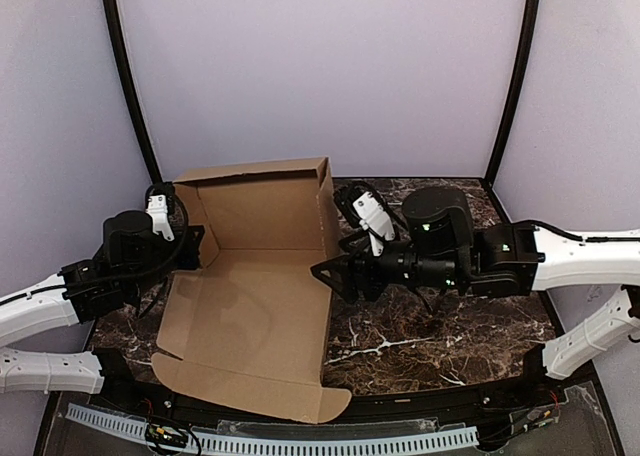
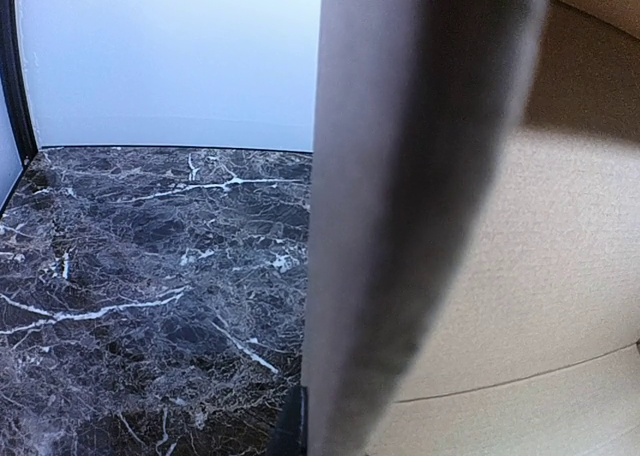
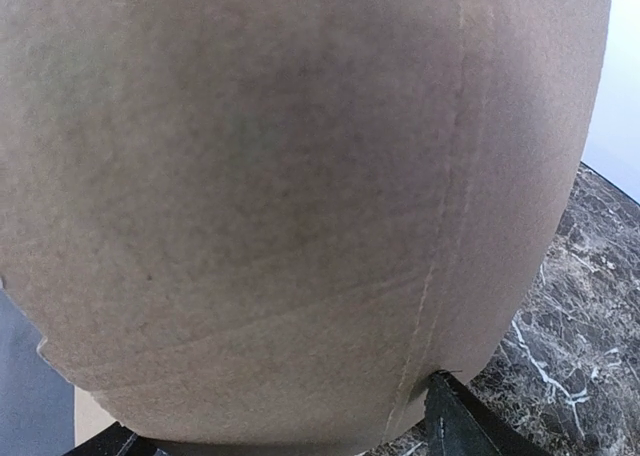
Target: Fold the paper box
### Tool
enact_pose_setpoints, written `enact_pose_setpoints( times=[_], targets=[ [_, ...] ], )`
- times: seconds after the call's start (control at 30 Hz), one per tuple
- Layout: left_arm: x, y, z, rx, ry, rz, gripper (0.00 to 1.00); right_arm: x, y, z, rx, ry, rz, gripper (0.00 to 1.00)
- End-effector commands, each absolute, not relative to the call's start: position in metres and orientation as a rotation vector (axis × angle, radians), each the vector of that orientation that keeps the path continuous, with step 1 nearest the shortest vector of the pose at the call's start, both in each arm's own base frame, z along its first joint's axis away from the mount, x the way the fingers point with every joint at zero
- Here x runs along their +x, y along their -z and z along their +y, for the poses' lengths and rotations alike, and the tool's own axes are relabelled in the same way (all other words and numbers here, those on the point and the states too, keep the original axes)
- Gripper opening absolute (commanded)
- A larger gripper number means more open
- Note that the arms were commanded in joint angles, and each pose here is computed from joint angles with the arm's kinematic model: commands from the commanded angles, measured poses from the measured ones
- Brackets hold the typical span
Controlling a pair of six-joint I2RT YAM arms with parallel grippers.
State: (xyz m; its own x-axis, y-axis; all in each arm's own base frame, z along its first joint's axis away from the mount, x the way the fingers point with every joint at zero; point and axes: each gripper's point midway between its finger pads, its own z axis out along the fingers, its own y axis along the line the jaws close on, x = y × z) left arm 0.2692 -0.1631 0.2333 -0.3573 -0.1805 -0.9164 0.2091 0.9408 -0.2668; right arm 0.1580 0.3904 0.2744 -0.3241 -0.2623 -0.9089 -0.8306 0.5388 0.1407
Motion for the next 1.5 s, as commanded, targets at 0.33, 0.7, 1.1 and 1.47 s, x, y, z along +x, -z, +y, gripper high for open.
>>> enact_pose_setpoints(
  times=[0.33, 0.7, 1.1, 1.47],
  targets=[
    [0.268, -0.231, -0.160, 0.000, 0.406, 1.880, 0.01, 0.132, -0.306, 0.409, -1.016, -0.915, 1.736, 0.76],
    [0.263, -0.243, -0.165, 0.061, 0.438, 1.839, 0.01, 0.115, -0.316, 0.365, -1.129, -0.850, 1.646, 0.95],
    [0.253, -0.254, -0.174, 0.156, 0.505, 1.795, 0.01, 0.095, -0.359, 0.315, -1.224, -0.823, 1.513, 0.97],
    [0.246, -0.258, -0.180, 0.215, 0.546, 1.772, 0.01, 0.069, -0.375, 0.287, -1.282, -0.915, 1.463, 0.84]
  ],
)
